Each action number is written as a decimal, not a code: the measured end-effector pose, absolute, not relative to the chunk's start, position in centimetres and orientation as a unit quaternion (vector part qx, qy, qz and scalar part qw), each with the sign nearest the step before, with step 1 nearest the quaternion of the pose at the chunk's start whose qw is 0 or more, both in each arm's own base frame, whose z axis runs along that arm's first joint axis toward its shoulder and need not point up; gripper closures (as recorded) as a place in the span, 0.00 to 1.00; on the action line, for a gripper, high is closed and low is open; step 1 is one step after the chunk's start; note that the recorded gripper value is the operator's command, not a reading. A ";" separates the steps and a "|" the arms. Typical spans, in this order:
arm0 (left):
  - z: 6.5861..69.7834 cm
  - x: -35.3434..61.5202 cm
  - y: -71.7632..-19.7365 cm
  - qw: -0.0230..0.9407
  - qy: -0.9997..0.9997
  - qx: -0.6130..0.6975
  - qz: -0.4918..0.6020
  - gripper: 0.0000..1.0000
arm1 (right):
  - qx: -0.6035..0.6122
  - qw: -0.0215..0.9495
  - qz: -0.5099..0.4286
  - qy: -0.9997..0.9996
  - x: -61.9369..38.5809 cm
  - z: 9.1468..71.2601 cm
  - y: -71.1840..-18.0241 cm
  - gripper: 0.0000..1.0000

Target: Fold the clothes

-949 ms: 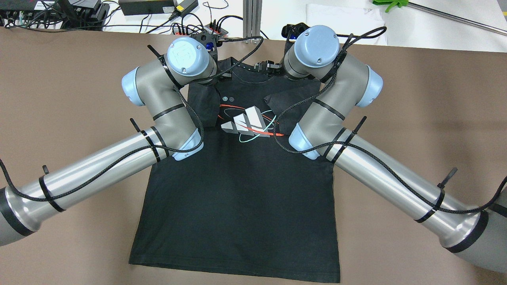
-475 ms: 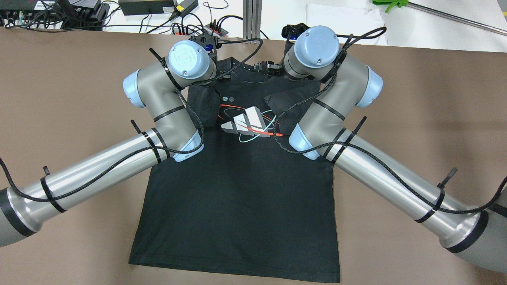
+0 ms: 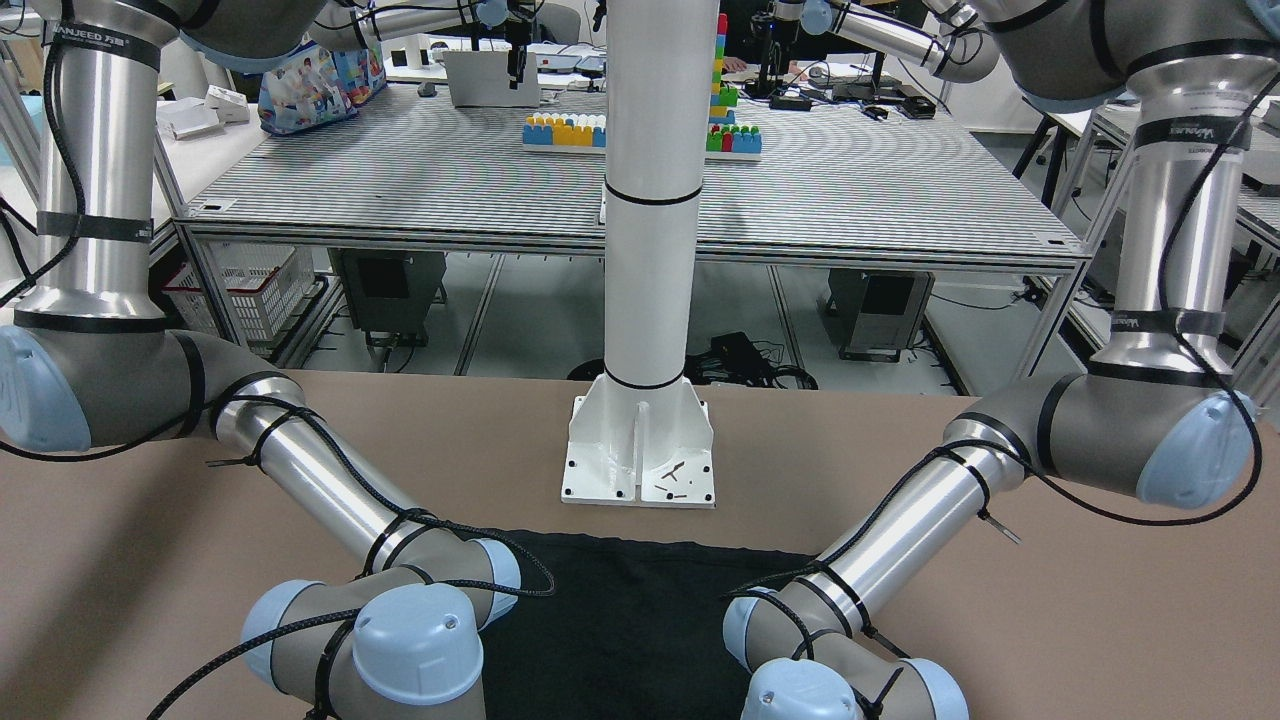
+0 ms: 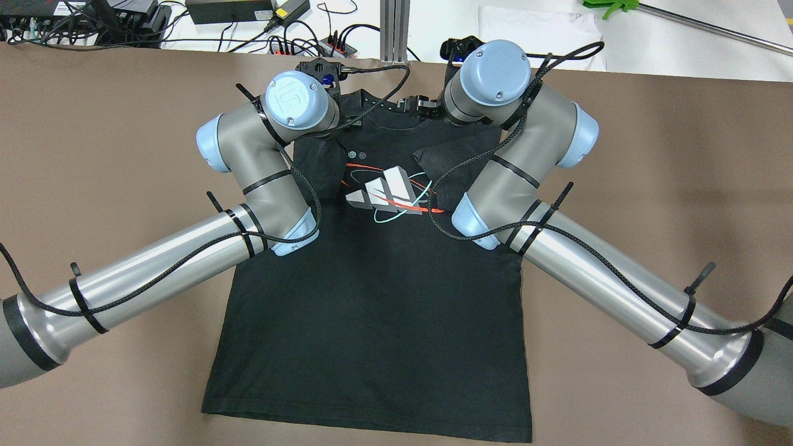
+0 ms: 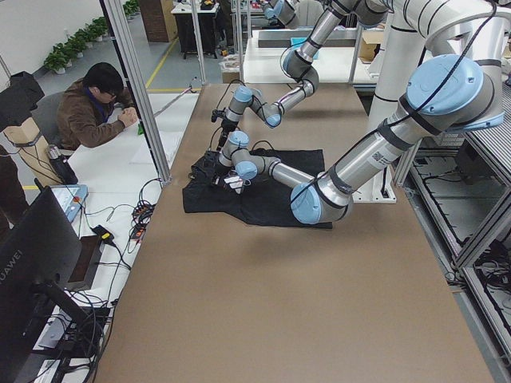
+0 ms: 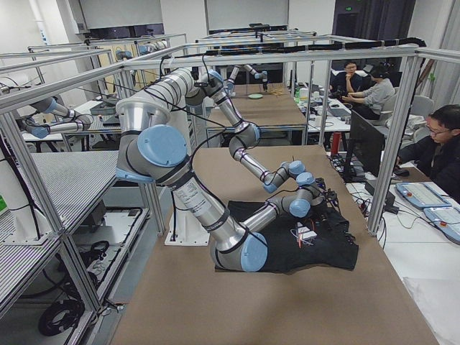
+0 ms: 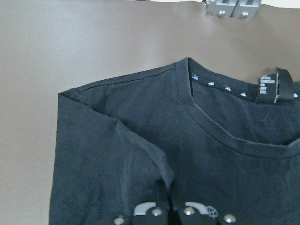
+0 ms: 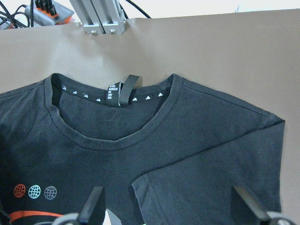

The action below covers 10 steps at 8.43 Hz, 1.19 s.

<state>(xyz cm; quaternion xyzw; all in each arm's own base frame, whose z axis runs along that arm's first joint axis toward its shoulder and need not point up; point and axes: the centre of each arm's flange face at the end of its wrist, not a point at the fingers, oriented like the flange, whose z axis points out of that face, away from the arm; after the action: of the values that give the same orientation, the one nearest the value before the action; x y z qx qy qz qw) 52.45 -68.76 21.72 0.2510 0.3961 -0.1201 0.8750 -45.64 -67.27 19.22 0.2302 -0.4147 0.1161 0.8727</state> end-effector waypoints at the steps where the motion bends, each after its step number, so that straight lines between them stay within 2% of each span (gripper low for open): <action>1: 21.4 52.8 -68.6 0.874 0.399 0.251 -0.121 1.00 | 0.231 0.873 0.116 -0.414 -45.6 19.2 -67.3 0.06; 3: 20.6 53.5 -68.2 0.872 0.404 0.248 -0.123 1.00 | 0.231 0.873 0.116 -0.414 -45.4 19.3 -67.4 0.06; 4: 20.5 53.7 -68.1 0.872 0.405 0.247 -0.123 0.61 | 0.231 0.873 0.117 -0.413 -45.4 19.4 -67.4 0.06; 5: 20.5 53.8 -68.1 0.872 0.405 0.247 -0.123 0.01 | 0.231 0.873 0.117 -0.413 -45.4 19.4 -67.4 0.06; 10: 18.8 53.3 -68.0 0.858 0.423 0.262 -0.126 0.00 | 0.231 0.873 0.124 -0.411 -44.3 19.4 -68.2 0.06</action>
<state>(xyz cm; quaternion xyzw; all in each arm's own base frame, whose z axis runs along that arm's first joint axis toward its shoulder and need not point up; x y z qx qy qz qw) 53.30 -67.97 18.78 0.2618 0.4234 -0.1264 0.8580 -44.28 -68.16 19.37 0.2306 -0.4114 0.1236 0.8731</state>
